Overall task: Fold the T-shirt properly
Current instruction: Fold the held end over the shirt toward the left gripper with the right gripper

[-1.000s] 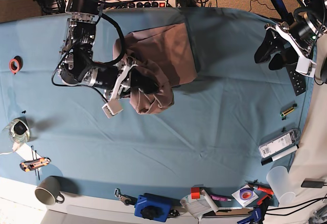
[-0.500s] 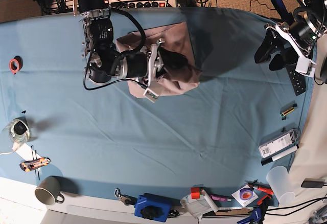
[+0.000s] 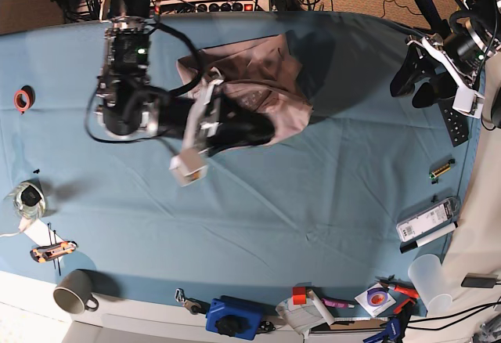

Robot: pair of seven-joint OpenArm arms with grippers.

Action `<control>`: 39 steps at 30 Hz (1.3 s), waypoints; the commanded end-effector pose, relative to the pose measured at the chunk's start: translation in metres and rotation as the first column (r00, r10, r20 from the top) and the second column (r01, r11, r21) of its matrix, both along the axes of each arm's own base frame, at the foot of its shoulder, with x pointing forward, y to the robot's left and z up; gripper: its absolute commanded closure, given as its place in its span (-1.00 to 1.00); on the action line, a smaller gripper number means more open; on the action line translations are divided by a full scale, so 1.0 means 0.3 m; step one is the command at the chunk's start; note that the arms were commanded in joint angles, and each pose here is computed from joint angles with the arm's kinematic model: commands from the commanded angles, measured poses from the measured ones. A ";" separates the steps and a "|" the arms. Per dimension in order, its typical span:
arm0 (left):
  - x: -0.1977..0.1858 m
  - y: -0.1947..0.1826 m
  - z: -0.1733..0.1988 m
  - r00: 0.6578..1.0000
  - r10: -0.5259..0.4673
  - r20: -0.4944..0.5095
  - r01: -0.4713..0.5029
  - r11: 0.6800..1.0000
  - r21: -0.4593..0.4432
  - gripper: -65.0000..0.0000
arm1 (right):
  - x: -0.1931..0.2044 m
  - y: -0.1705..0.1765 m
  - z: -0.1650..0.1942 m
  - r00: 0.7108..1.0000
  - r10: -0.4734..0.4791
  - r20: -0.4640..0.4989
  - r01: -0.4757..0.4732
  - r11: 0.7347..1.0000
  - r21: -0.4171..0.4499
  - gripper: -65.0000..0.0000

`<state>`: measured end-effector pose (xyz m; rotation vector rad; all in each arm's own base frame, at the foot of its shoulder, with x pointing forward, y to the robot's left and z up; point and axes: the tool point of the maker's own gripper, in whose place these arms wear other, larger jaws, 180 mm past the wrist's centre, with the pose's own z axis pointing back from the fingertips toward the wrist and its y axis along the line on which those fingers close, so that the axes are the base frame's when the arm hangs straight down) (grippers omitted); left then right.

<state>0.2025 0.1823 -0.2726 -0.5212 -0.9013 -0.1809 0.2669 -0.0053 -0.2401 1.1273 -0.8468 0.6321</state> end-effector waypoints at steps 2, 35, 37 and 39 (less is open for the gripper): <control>0.010 0.002 0.032 0.999 -0.002 0.040 0.002 1.000 0.005 -0.03 | 0.049 -0.063 0.072 0.995 -0.080 0.056 0.077 0.996 0.055 0.65; 0.019 0.000 0.044 0.998 0.009 0.062 -0.008 1.000 -0.010 -0.03 | -0.091 -0.161 -0.247 0.988 0.004 -0.152 -0.048 0.957 -0.287 1.00; 0.019 0.000 0.044 0.998 0.009 0.062 -0.008 1.000 -0.010 -0.03 | -0.123 -0.153 -0.262 0.984 0.050 -0.172 -0.101 0.948 -0.303 1.00; 0.019 0.000 0.044 0.998 0.009 0.063 -0.009 1.000 -0.010 -0.03 | -0.150 -0.152 -0.289 0.978 0.083 -0.190 -0.145 0.929 -0.339 1.00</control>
